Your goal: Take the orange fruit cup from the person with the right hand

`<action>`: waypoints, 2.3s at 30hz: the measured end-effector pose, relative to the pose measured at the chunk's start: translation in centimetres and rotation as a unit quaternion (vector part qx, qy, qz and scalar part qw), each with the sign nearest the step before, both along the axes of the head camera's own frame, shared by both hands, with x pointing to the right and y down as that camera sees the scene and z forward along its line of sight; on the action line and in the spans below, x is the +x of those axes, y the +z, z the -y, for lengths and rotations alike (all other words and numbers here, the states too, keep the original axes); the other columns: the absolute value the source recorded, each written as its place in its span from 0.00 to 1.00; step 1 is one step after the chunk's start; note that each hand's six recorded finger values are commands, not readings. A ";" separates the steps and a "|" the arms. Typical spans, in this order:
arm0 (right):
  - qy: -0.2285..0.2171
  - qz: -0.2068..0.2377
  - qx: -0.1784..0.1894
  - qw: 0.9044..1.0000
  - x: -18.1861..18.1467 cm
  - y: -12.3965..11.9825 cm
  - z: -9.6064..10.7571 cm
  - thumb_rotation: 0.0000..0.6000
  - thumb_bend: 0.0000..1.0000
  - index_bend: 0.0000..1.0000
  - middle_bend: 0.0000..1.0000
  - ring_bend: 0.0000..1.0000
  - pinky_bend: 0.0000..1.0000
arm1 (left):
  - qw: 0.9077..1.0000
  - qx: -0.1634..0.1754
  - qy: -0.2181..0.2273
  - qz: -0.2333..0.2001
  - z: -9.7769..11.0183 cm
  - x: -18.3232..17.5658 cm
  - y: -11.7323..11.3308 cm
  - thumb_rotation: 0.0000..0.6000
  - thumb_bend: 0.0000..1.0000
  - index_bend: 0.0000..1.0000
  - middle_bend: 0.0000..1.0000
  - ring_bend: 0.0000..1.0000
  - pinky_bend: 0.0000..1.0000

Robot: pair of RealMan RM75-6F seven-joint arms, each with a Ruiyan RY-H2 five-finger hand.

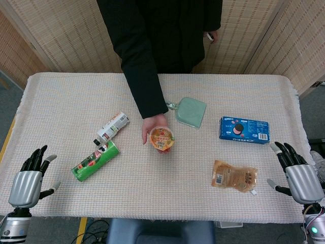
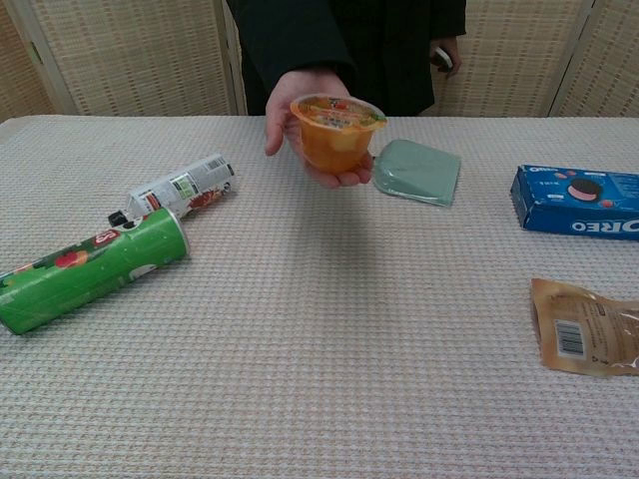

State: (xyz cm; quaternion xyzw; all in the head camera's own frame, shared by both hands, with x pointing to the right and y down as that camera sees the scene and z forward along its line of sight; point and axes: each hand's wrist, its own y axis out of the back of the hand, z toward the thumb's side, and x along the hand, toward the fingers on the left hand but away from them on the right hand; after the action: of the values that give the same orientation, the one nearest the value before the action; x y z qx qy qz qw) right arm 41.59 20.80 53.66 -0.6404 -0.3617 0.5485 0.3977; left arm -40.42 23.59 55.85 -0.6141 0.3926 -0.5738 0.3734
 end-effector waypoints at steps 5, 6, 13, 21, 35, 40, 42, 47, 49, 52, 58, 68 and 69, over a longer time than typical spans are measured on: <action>-0.001 0.000 0.001 1.000 -0.1 0.0 0.0 1.00 0.15 0.04 0.07 0.10 0.25 | 1.000 0.000 -0.001 0.001 0.1 -0.1 0.0 1.00 0.22 0.23 0.04 0.05 0.21; -0.001 0.001 0.001 1.000 -0.2 0.0 0.1 1.00 0.15 0.04 0.07 0.10 0.25 | 1.000 0.001 -0.001 0.001 0.1 -0.1 0.0 1.00 0.22 0.23 0.04 0.05 0.21; -0.023 0.014 -0.002 1.000 -1.5 0.4 0.7 1.00 0.15 0.04 0.07 0.10 0.25 | 1.000 0.000 -0.001 -0.002 0.0 -0.1 0.0 1.00 0.22 0.23 0.04 0.05 0.21; -0.110 0.042 -0.016 0.993 -6.9 1.4 2.9 1.00 0.15 0.00 0.04 0.08 0.25 | 1.000 0.002 -0.002 -0.005 -0.2 -0.2 -0.2 1.00 0.22 0.23 0.04 0.05 0.21; -0.281 0.090 -0.063 0.953 -23.3 4.6 8.6 1.00 0.15 0.00 0.00 0.00 0.04 | 1.000 -0.001 -0.022 0.002 -1.2 -1.8 -0.4 1.00 0.22 0.24 0.04 0.05 0.21; -0.297 0.111 -0.074 0.946 -27.6 5.6 9.8 1.00 0.15 0.00 0.00 0.00 0.04 | 1.000 -0.002 -0.028 0.005 -1.5 -2.3 -0.5 1.00 0.22 0.24 0.04 0.05 0.21; -0.301 0.115 -0.076 0.944 -28.8 5.8 10.1 1.00 0.15 0.00 0.00 0.00 0.04 | 1.000 -0.002 -0.029 0.006 -1.5 -2.5 -0.6 1.00 0.22 0.24 0.04 0.05 0.21; -0.306 0.119 -0.078 0.941 -30.8 6.3 10.4 1.00 0.18 0.00 0.00 0.00 0.04 | 1.000 -0.003 -0.030 0.006 -1.6 -2.7 -0.6 1.00 0.22 0.24 0.04 0.05 0.21; -0.305 0.119 -0.076 0.942 -31.2 6.4 10.4 1.00 0.23 0.00 0.00 0.00 0.08 | 0.999 -0.004 -0.031 0.006 -1.7 -2.8 -0.5 1.00 0.22 0.24 0.04 0.05 0.21; -0.303 0.119 -0.071 0.943 -31.6 6.4 10.5 1.00 0.26 0.00 0.02 0.00 0.19 | 0.999 -0.005 -0.033 0.006 -1.7 -2.9 -0.4 1.00 0.22 0.24 0.04 0.05 0.21; -0.308 0.114 -0.069 0.942 -32.5 6.7 10.3 1.00 0.27 0.00 0.05 0.00 0.28 | 0.999 -0.005 -0.033 0.003 -1.8 -2.9 -0.3 1.00 0.22 0.24 0.04 0.05 0.21; -0.313 0.105 -0.071 0.941 -34.2 7.2 10.4 1.00 0.38 0.12 0.17 0.16 0.43 | 0.999 -0.006 -0.039 0.002 -2.0 -3.5 -0.1 1.00 0.22 0.24 0.04 0.05 0.21; -0.313 0.103 -0.070 0.941 -34.2 7.2 10.5 1.00 0.42 0.17 0.20 0.19 0.47 | 0.999 -0.006 -0.039 0.002 -2.0 -3.6 -0.1 1.00 0.22 0.24 0.04 0.05 0.21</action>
State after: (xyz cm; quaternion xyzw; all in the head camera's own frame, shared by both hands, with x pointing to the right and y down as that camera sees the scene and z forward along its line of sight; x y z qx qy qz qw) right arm 7.37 10.30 60.90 -0.8004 -0.1424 0.3513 0.4645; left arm -44.00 25.60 55.77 -0.5997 0.4122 -0.5912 0.3478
